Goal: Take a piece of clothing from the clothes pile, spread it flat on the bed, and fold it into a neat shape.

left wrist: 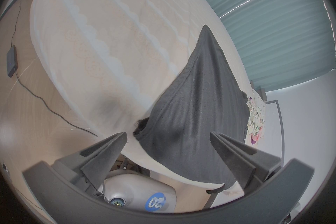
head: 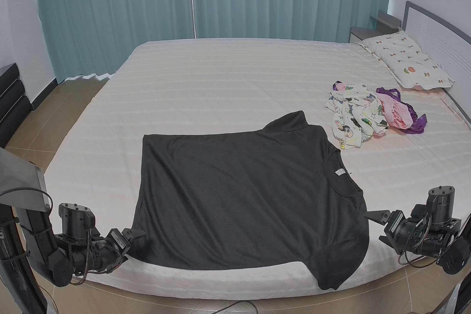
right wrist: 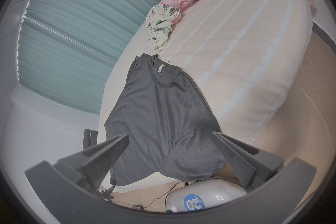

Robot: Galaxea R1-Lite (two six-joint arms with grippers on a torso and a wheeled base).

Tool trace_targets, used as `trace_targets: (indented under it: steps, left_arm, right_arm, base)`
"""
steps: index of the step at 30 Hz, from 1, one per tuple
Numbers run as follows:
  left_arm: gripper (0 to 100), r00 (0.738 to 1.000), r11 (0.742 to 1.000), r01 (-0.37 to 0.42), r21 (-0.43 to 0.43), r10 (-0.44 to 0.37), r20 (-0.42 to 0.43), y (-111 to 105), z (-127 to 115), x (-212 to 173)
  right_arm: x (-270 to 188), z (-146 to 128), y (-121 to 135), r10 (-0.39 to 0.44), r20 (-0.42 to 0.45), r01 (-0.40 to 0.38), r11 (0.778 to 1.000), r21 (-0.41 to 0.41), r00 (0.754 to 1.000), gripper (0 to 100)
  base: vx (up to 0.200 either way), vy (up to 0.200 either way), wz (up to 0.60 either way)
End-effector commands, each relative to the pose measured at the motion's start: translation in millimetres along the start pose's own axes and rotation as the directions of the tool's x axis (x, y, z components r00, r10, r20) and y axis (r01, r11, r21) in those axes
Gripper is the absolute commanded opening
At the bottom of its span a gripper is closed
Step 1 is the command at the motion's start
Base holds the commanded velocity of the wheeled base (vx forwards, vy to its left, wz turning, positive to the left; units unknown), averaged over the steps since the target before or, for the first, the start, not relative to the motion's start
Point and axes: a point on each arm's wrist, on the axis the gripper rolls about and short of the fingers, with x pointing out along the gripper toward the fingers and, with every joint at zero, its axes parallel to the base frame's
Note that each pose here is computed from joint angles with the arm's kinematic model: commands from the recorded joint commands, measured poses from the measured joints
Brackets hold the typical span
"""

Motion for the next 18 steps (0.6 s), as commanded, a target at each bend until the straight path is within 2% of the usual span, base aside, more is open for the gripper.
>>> trace_targets:
  steps: [1, 6, 7, 14, 18]
  left_arm:
    - [100, 1.0, 1.0, -0.025, 0.015, 0.025, 0.001, -3, -6, 14]
    - [100, 1.0, 1.0, -0.019, 0.02, 0.019, 0.005, -3, -6, 14]
    - [0, 1.0, 1.0, -0.02, 0.021, 0.02, 0.008, -3, -6, 14]
    - [0, 0.999, 0.999, -0.032, 0.015, 0.032, 0.003, -1, -8, 12]
    - [0, 0.998, 0.998, -0.062, 0.005, 0.062, -0.017, 6, -16, -3]
  right_arm:
    - [0, -3, -4, -0.021, -0.022, 0.021, 1.0, 0.004, 1.0, 100]
    - [1, -3, -4, -0.022, -0.021, 0.022, 1.0, 0.007, 1.0, 100]
    - [1, -3, -4, -0.022, -0.021, 0.022, 1.0, 0.005, 1.0, 100]
    - [1, -4, -5, -0.028, -0.025, 0.028, 1.0, 0.004, 0.999, 100]
    - [7, -6, -9, -0.05, -0.049, 0.05, 0.999, 0.005, 0.998, 100]
  base:
    - [0.0, 0.0, 0.0]
    - [0.0, 0.0, 0.0]
    - [0.0, 0.0, 0.0]
    - [0.0, 0.0, 0.0]
    - [0.0, 0.0, 0.0]
